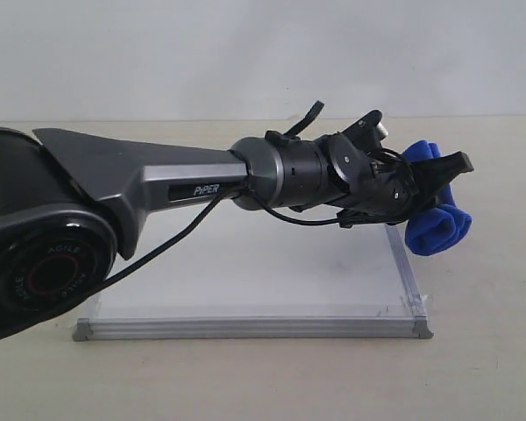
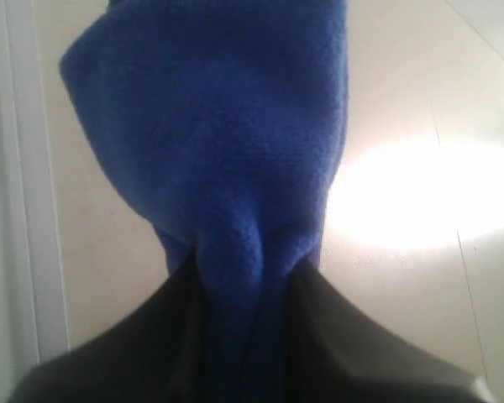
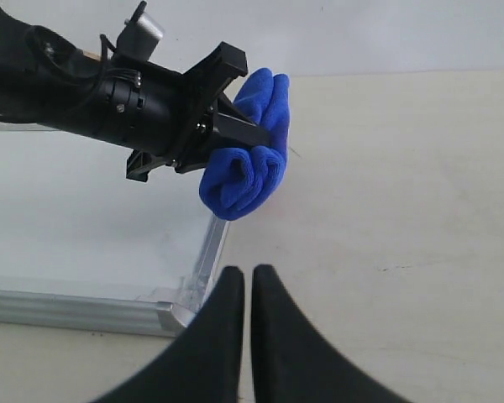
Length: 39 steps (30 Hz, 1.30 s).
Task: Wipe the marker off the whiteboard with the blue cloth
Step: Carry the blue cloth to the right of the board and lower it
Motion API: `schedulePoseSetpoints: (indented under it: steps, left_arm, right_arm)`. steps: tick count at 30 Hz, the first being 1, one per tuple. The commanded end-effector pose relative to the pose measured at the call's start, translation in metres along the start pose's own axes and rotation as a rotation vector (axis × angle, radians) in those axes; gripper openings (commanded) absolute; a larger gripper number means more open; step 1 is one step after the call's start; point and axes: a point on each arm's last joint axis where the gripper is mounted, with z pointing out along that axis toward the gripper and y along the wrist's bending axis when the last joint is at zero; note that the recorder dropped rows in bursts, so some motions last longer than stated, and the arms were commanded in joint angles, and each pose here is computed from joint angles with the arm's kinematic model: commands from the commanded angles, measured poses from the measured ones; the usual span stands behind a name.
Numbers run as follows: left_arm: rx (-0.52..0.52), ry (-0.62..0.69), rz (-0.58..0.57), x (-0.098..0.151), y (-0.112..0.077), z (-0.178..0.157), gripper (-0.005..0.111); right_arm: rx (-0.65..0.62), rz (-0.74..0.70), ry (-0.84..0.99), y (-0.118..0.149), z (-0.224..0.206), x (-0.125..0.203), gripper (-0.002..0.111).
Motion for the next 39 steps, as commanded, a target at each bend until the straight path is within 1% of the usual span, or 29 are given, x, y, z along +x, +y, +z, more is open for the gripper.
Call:
schedulePoseSetpoints:
  steps: [1,6,9,16,22,26,35,37,39]
  left_arm:
    - [0.003,-0.022,-0.013,-0.001,0.0,0.0,0.004]
    - [0.002,-0.051,-0.015,-0.002,0.002,0.002,0.004]
    - [0.001,-0.05,-0.015,-0.002,0.002,0.003,0.004]
    - [-0.018,-0.041,-0.02,0.004,0.012,0.01,0.004]
    - [-0.021,-0.038,-0.027,0.005,0.014,0.011,0.004]
    - [-0.025,-0.02,-0.06,0.007,0.016,0.012,0.004]
    - [-0.036,0.014,-0.06,0.012,0.019,0.015,0.004]
    - [-0.038,0.02,-0.061,0.012,0.02,0.014,0.009]
    - [-0.041,0.028,-0.063,0.011,0.021,0.014,0.018]
  right_arm:
    - [0.002,-0.004,-0.009,0.0,0.0,-0.001,0.0]
    - [0.002,-0.004,-0.009,0.0,0.0,-0.001,0.0]
    - [0.002,-0.004,-0.01,0.0,0.0,-0.001,0.0]
    - [0.002,-0.004,-0.012,0.0,0.0,-0.001,0.0]
    - [0.002,-0.004,-0.012,0.0,0.0,-0.001,0.0]
    - [0.002,-0.004,-0.012,0.0,0.0,-0.001,0.0]
    - [0.002,-0.004,-0.012,0.0,0.0,-0.001,0.0]
    - [0.002,-0.004,-0.012,0.0,0.0,-0.001,0.0]
    - [0.002,-0.004,-0.012,0.0,0.0,-0.001,0.0]
